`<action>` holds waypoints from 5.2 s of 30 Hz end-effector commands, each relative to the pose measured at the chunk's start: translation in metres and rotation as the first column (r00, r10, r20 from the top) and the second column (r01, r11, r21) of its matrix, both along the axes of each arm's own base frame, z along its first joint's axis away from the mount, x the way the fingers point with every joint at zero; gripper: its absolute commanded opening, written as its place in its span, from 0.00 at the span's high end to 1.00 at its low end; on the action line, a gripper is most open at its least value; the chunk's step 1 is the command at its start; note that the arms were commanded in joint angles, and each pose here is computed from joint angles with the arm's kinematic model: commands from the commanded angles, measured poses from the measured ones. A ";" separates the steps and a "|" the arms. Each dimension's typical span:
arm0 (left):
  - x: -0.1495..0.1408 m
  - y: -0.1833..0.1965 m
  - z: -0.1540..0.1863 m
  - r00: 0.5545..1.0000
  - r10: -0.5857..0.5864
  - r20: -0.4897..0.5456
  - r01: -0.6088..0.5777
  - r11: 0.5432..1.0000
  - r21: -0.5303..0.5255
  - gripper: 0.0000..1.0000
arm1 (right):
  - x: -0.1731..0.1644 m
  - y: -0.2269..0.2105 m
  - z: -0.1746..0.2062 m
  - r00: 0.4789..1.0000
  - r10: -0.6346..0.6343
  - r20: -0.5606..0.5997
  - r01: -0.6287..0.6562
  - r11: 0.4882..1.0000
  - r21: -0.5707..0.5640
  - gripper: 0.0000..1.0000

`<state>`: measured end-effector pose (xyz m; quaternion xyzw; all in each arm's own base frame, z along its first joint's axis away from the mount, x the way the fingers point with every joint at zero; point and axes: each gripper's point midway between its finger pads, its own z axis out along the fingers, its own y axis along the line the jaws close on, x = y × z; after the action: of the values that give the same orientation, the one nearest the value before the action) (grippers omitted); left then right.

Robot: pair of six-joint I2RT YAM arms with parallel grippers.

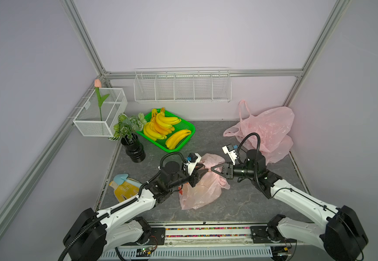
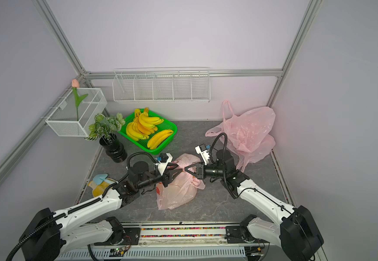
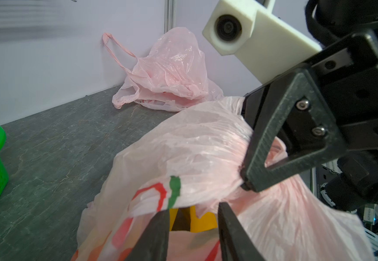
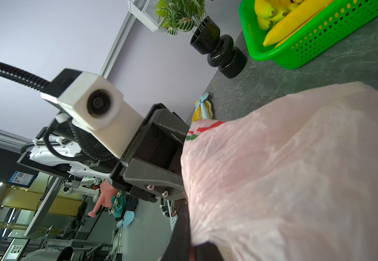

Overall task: Place the banana into a plastic bag & tie a knot
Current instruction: Tie the plastic bag at the center of the board.

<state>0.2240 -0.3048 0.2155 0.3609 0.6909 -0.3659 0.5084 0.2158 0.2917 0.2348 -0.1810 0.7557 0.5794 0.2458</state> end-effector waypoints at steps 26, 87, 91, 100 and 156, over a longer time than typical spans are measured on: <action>0.011 -0.015 0.023 1.000 -0.013 0.018 0.013 1.000 -0.028 0.98 | -0.003 0.005 -0.001 0.999 0.023 0.022 -0.023 1.000 -0.010 0.91; 0.014 -0.017 0.000 0.999 -0.001 -0.042 0.002 1.000 0.028 1.00 | -0.026 -0.032 -0.047 0.925 0.016 0.379 0.124 0.931 -0.342 0.57; 0.014 -0.018 -0.001 0.999 -0.008 -0.044 0.009 1.000 0.027 1.00 | -0.027 -0.028 -0.045 0.920 0.025 0.392 0.119 0.934 -0.338 0.57; 0.013 -0.018 -0.001 0.999 -0.011 -0.045 0.012 1.000 0.027 1.00 | -0.034 -0.022 -0.047 0.905 0.056 0.423 0.098 0.937 -0.334 0.56; 0.066 0.163 -0.084 0.614 0.765 -0.194 -0.709 0.642 0.290 1.00 | 0.035 -0.169 -0.123 0.743 -0.589 0.318 0.623 0.434 -0.651 0.93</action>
<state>0.2769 -0.1883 0.1572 0.1141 0.8481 -0.1817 0.4845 0.2513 0.1649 0.1442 -0.0536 0.9011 0.1838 0.3891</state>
